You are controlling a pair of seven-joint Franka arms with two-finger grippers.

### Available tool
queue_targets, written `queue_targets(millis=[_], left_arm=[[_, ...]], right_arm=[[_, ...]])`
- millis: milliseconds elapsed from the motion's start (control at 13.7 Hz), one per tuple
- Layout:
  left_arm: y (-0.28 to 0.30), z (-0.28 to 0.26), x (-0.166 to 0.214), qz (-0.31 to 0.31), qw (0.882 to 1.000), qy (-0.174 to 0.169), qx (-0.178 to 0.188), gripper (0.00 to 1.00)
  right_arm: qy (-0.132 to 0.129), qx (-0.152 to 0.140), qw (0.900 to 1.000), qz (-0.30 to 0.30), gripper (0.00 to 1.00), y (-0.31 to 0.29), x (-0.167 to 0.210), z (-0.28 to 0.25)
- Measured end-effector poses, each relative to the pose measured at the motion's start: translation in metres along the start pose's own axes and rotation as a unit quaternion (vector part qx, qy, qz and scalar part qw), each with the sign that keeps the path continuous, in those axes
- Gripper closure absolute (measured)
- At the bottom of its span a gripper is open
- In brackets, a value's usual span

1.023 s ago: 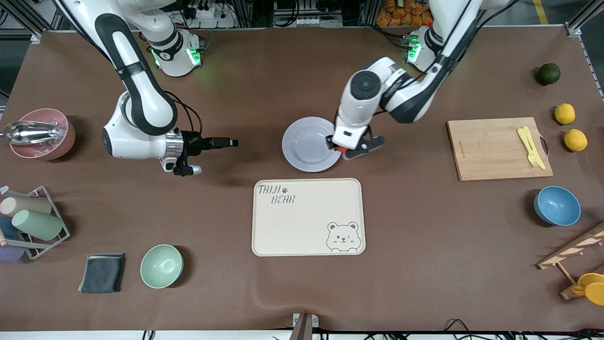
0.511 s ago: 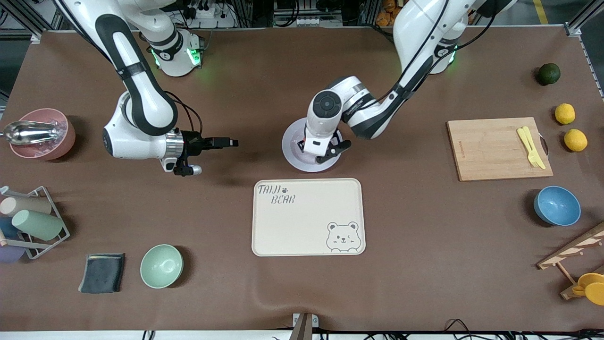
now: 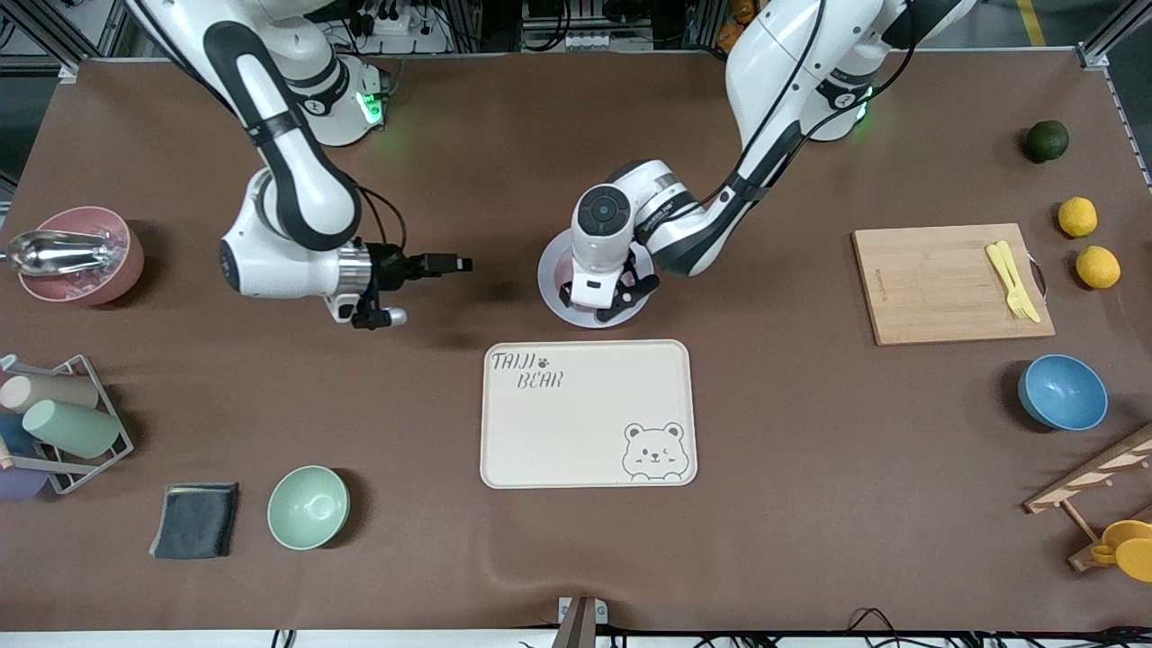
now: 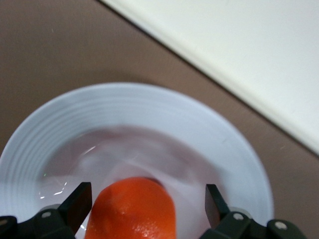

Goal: Place orange and plate with both arms
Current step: 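Carry the orange to the white plate with the left gripper, then release the orange onto the plate and withdraw the left gripper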

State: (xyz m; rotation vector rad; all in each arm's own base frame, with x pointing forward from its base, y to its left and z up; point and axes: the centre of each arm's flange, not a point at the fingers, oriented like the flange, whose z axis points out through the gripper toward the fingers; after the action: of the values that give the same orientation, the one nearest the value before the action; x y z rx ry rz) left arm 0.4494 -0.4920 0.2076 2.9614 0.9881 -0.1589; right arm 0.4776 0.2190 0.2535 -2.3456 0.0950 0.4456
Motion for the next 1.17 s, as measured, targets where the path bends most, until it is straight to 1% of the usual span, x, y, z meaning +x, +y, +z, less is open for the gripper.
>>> queue_targets(millis=[219,365,511,658,731,804,877,1023,1169], left_arm=[[0.009,-0.068,0.039,-0.032,0.998,0.020,-0.053,0.00],[0.005,-0.131,0.065,-0.051,0.993,0.040,-0.094,0.00],[-0.005,-0.189,0.085,-0.067,0.987,0.062,-0.129,0.00],[-0.019,-0.233,0.105,-0.080,0.982,0.081,-0.153,0.00],[-0.027,-0.251,0.117,-0.080,0.980,0.091,-0.159,0.00],[-0.036,-0.265,0.127,-0.070,0.980,0.100,-0.155,0.00],[-0.044,-0.275,0.132,-0.055,0.982,0.108,-0.144,0.00],[-0.056,-0.294,0.133,-0.020,0.988,0.115,-0.105,0.00],[-0.071,-0.320,0.137,0.025,0.990,0.121,-0.067,0.00]], right_arm=[[0.018,0.005,1.000,0.004,0.00,-0.024,-0.013,0.053],[0.031,0.011,0.999,0.015,0.00,-0.033,-0.023,0.095],[0.048,0.011,0.999,0.012,0.00,-0.035,-0.033,0.129],[0.052,0.016,0.999,0.006,0.00,-0.025,-0.034,0.145],[0.054,0.020,0.998,0.006,0.00,-0.019,-0.032,0.148],[0.057,0.024,0.998,0.007,0.00,-0.013,-0.030,0.151],[0.059,0.029,0.998,0.009,0.00,-0.009,-0.029,0.154],[0.066,0.038,0.997,0.014,0.00,-0.006,-0.028,0.162],[0.073,0.048,0.996,0.020,0.00,-0.005,-0.028,0.174]])
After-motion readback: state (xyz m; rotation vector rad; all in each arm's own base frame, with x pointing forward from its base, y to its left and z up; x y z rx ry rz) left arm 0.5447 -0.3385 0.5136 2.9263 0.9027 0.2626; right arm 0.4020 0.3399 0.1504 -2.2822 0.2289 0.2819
